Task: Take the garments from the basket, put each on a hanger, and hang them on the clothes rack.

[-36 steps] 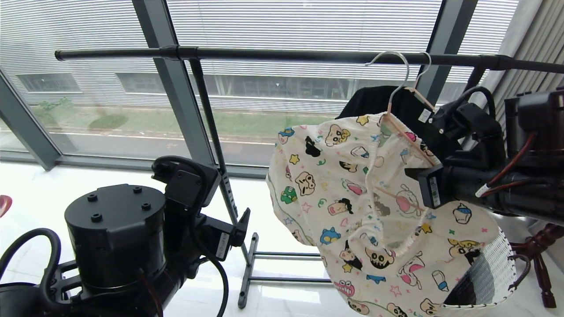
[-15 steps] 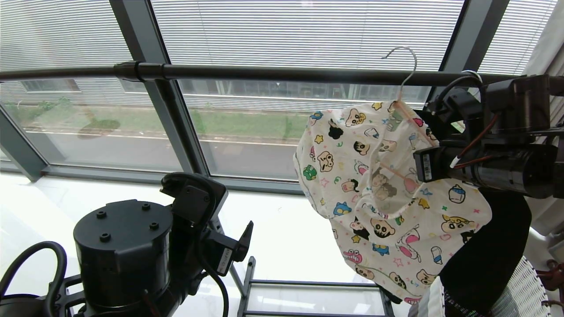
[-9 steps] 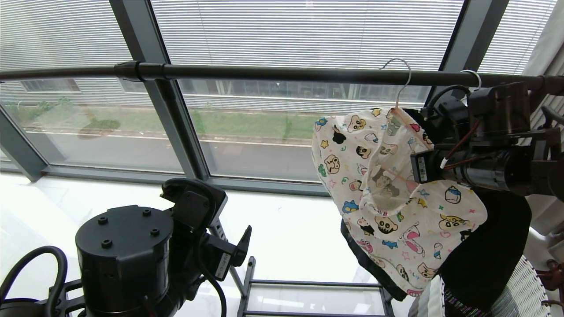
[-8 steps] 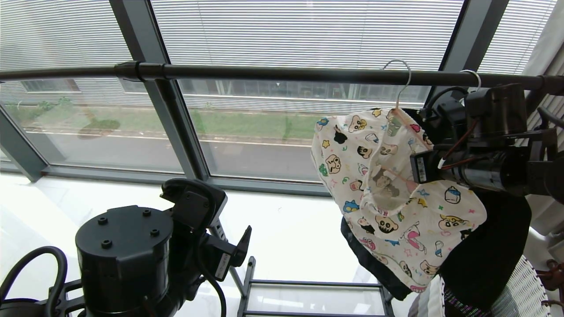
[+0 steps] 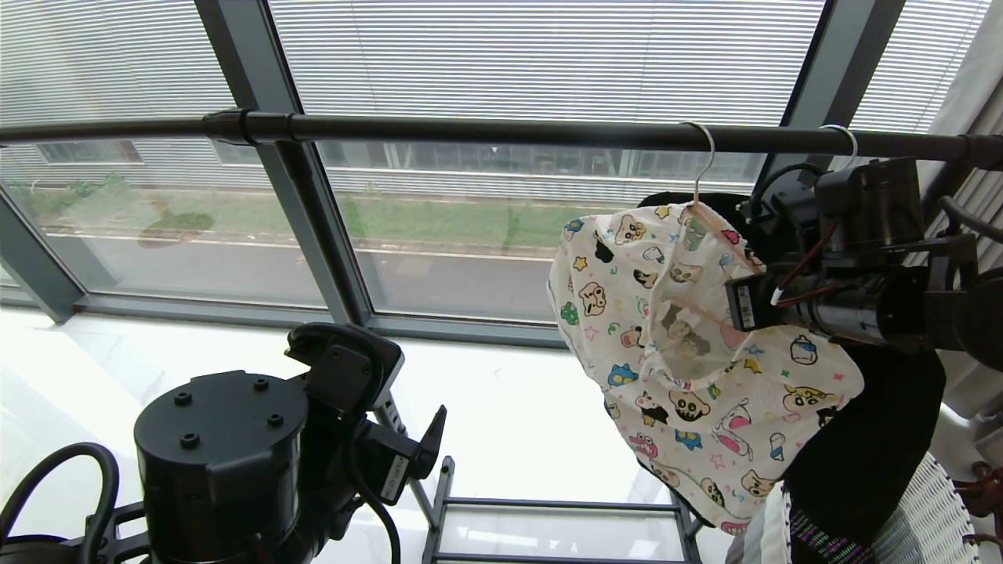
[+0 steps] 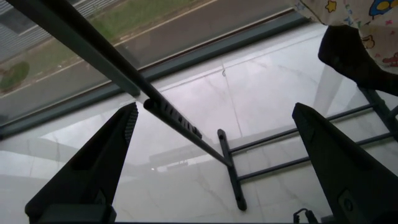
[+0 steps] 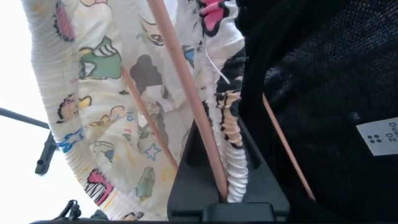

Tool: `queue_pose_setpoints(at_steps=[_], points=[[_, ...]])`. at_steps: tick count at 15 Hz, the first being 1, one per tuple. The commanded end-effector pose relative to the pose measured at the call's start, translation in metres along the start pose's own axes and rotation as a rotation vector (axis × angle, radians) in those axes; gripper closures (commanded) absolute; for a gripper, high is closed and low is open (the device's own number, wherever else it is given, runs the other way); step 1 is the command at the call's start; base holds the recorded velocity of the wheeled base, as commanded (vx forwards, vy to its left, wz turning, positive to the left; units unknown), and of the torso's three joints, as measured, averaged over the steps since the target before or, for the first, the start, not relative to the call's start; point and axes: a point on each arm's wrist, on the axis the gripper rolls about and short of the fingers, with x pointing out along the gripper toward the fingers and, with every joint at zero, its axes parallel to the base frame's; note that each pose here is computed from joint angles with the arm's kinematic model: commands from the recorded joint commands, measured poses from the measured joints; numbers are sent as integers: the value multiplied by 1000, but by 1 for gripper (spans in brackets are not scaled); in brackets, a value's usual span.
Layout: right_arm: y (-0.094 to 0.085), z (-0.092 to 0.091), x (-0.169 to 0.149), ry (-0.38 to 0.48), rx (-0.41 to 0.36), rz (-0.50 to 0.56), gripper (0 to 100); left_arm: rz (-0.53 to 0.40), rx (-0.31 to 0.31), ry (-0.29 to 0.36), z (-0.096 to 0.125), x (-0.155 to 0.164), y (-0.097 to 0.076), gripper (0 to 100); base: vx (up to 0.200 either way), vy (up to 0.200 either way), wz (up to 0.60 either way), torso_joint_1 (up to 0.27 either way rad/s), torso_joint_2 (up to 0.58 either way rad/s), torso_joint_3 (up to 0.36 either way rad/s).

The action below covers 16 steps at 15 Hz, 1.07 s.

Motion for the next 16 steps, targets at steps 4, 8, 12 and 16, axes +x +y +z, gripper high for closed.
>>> queue_pose_setpoints(at_steps=[4, 8, 12, 16], points=[[-20, 9, -55, -80, 29, 4, 0, 3, -13, -22, 1, -8, 6, 0, 0, 0, 0, 0, 0, 0], [-63, 1, -163, -131, 52, 2, 0, 59, -56, -47, -9, -39, 38, 0, 0, 0, 0, 0, 0, 0], [-106, -56, -268, -121, 66, -44, 0, 248, -67, 128, -49, -108, 101, 0, 0, 0, 0, 0, 0, 0], [-117, -103, -318, -113, 111, -161, 0, 584, -224, 267, -94, -166, 115, 0, 0, 0, 0, 0, 0, 0]])
